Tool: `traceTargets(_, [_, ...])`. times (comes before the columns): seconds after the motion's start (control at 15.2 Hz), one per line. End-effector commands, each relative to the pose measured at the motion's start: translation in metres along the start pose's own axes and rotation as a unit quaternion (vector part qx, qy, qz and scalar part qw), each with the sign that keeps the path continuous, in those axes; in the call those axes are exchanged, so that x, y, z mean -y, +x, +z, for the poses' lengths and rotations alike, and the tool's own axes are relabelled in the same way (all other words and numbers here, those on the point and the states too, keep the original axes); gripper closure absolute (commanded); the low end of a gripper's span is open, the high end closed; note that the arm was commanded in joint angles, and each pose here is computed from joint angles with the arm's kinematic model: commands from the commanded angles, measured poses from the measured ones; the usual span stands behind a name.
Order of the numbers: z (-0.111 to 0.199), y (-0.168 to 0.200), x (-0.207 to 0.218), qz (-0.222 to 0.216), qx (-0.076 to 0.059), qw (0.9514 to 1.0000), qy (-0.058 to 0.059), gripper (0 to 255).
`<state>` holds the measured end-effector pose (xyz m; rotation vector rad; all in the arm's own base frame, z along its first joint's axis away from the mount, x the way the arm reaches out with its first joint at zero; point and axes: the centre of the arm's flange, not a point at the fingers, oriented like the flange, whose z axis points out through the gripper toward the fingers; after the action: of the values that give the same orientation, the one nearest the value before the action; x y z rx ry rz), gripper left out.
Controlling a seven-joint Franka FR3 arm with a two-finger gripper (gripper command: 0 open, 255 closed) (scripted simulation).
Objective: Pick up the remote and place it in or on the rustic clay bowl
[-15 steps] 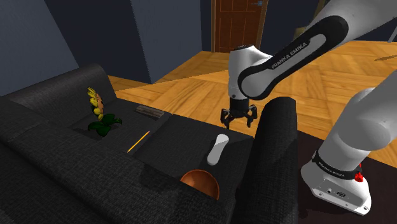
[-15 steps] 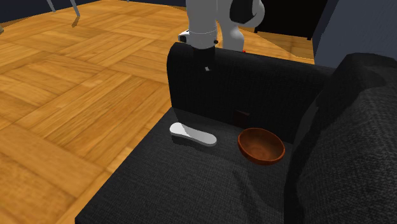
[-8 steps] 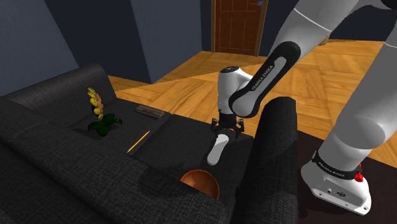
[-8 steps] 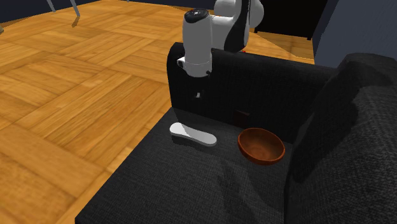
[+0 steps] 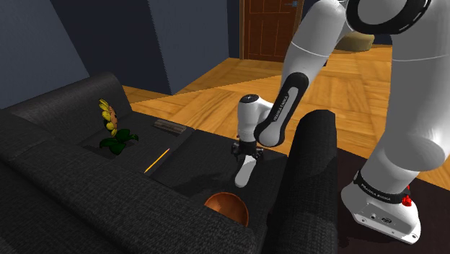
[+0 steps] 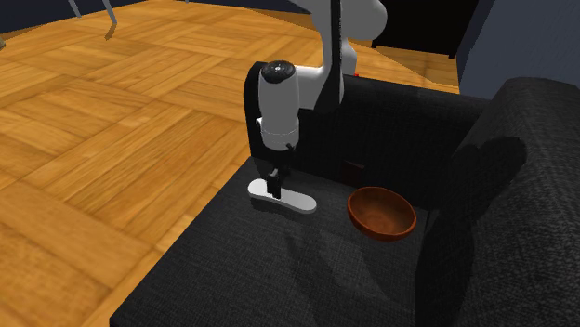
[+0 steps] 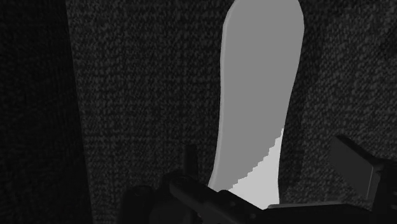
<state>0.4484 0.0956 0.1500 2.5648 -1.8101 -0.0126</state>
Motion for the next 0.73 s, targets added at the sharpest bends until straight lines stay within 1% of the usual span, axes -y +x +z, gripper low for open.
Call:
traceTargets(0.0, [0.012, 0.003, 0.002, 0.006, -0.001, 1.0, 0.001, 0])
traceTargets(0.33, [0.042, 0.003, 0.002, 0.006, -0.001, 1.0, 0.001, 0])
traceTargets(0.66, [0.042, 0.003, 0.002, 0.006, -0.001, 1.0, 0.001, 0])
